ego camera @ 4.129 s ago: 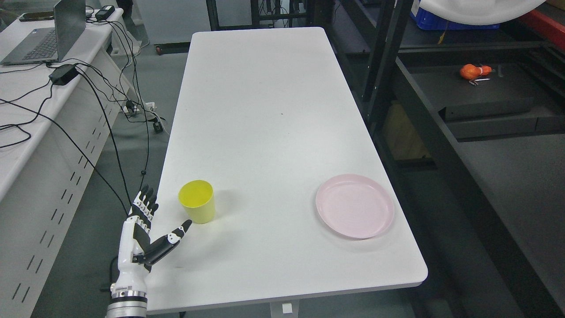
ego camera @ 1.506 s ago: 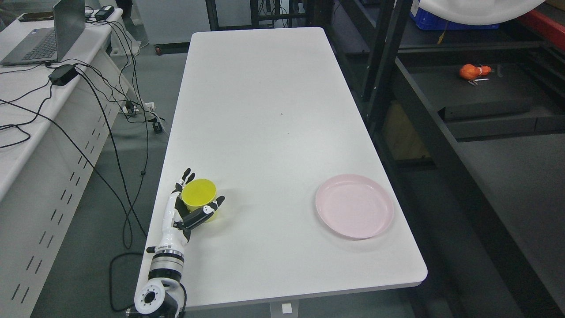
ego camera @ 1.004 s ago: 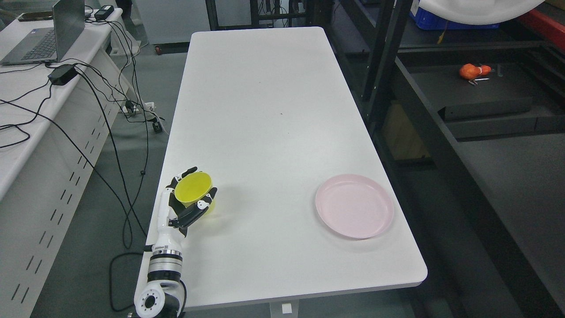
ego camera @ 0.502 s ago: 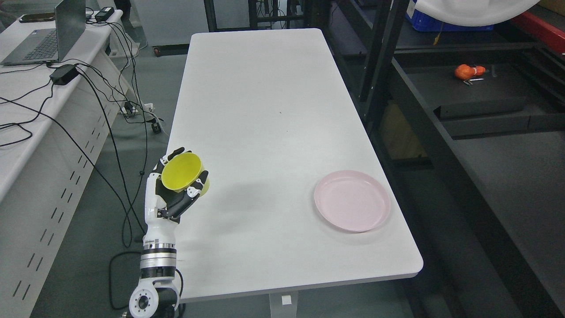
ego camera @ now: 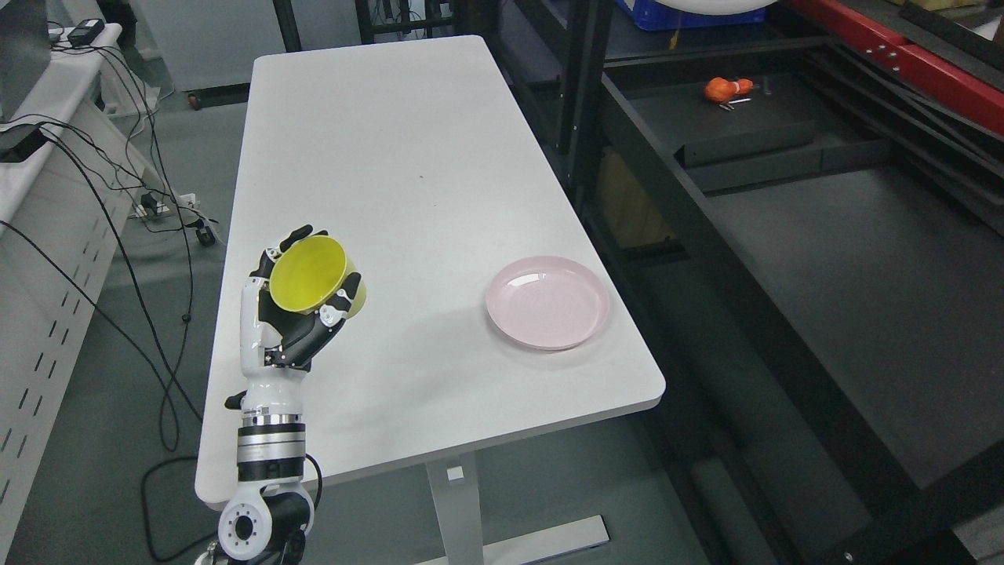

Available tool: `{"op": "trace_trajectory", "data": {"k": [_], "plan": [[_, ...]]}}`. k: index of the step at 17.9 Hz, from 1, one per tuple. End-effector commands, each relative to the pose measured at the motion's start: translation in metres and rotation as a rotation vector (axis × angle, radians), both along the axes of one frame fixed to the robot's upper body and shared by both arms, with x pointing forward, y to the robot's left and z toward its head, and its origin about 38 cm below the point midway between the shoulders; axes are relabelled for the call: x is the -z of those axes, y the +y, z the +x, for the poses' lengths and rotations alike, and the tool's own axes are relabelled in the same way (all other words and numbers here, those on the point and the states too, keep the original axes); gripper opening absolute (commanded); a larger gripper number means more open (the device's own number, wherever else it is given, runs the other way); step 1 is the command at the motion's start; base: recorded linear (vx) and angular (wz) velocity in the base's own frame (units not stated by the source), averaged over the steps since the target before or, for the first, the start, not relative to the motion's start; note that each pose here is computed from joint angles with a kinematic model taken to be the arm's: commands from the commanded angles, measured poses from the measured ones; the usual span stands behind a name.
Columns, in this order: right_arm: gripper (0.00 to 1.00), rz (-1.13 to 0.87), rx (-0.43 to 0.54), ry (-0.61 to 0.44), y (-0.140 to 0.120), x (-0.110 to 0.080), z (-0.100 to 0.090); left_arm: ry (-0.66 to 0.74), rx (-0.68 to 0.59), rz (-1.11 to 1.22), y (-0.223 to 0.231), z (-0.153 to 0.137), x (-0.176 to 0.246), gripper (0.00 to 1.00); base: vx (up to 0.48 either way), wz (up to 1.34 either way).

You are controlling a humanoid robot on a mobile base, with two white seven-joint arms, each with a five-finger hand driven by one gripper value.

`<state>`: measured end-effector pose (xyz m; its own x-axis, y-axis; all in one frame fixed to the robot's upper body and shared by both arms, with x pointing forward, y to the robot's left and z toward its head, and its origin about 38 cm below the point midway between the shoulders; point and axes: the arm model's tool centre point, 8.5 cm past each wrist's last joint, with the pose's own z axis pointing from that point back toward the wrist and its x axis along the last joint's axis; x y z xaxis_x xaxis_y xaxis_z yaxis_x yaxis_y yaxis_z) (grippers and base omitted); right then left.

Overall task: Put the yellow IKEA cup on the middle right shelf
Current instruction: 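Carry the cup in the left hand while turning toward the shelves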

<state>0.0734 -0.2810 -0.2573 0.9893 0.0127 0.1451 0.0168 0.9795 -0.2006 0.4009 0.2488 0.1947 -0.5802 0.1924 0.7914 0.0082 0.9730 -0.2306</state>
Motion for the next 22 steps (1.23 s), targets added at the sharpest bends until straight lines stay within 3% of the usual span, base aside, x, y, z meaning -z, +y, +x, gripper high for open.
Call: {"op": "trace_trajectory", "data": {"k": [1, 13, 22], "plan": [[0.99, -0.012, 0.008, 0.014, -0.010, 0.000, -0.009, -0.101, 0.027, 0.019, -0.006, -0.012, -0.033, 0.00, -0.191, -0.39], [0.99, -0.012, 0.008, 0.014, -0.010, 0.000, -0.009, -0.100, 0.081, 0.025, -0.025, -0.012, -0.032, 0.00, -0.220, -0.37], [0.99, -0.012, 0.008, 0.012, -0.010, 0.000, -0.008, -0.096, 0.131, 0.033, -0.043, -0.013, -0.030, 0.00, -0.258, -1.01]]}}
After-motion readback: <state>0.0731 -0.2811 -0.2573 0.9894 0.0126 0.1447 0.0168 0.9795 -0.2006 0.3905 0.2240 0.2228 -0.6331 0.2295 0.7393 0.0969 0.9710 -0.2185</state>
